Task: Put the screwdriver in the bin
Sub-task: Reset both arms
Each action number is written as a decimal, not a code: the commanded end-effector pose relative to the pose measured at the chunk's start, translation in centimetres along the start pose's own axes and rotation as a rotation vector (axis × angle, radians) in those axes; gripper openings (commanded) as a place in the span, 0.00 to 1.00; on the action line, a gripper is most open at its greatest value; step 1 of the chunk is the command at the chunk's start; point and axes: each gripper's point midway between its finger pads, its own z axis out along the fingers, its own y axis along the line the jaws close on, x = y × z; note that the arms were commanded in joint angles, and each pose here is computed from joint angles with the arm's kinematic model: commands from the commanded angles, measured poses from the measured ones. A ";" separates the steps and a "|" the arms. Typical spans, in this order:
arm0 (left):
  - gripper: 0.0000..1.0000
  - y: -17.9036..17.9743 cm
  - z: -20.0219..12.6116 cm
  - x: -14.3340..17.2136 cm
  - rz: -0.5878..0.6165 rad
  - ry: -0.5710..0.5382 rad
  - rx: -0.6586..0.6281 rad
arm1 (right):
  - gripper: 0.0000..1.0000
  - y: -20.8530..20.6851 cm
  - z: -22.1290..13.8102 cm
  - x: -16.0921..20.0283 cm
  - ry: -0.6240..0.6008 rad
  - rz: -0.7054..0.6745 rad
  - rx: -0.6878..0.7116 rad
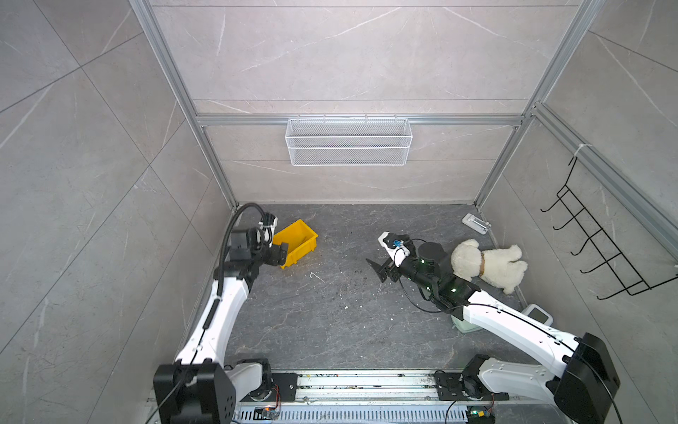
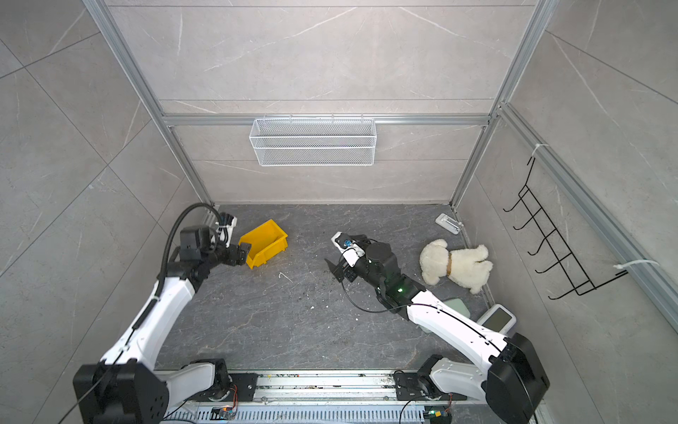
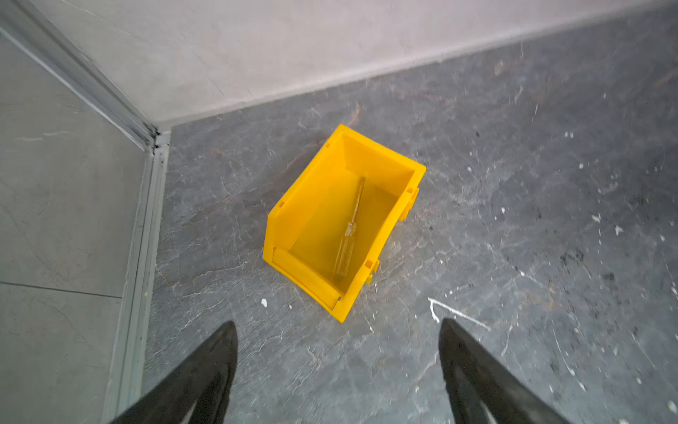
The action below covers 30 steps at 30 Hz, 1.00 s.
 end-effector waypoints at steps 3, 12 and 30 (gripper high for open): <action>0.87 2.3 -0.9 0.7 -0.130 -0.238 -0.171 | 0.99 -7.7 -3.1 5.1 0.017 0.134 0.315; 0.88 3.1 2.1 8.2 -0.155 -0.279 -0.278 | 0.99 -13.3 -5.5 17.2 0.143 0.258 0.586; 1.00 3.9 8.4 9.3 -0.169 -0.211 -0.252 | 0.99 -15.3 -3.3 23.0 0.199 0.415 0.556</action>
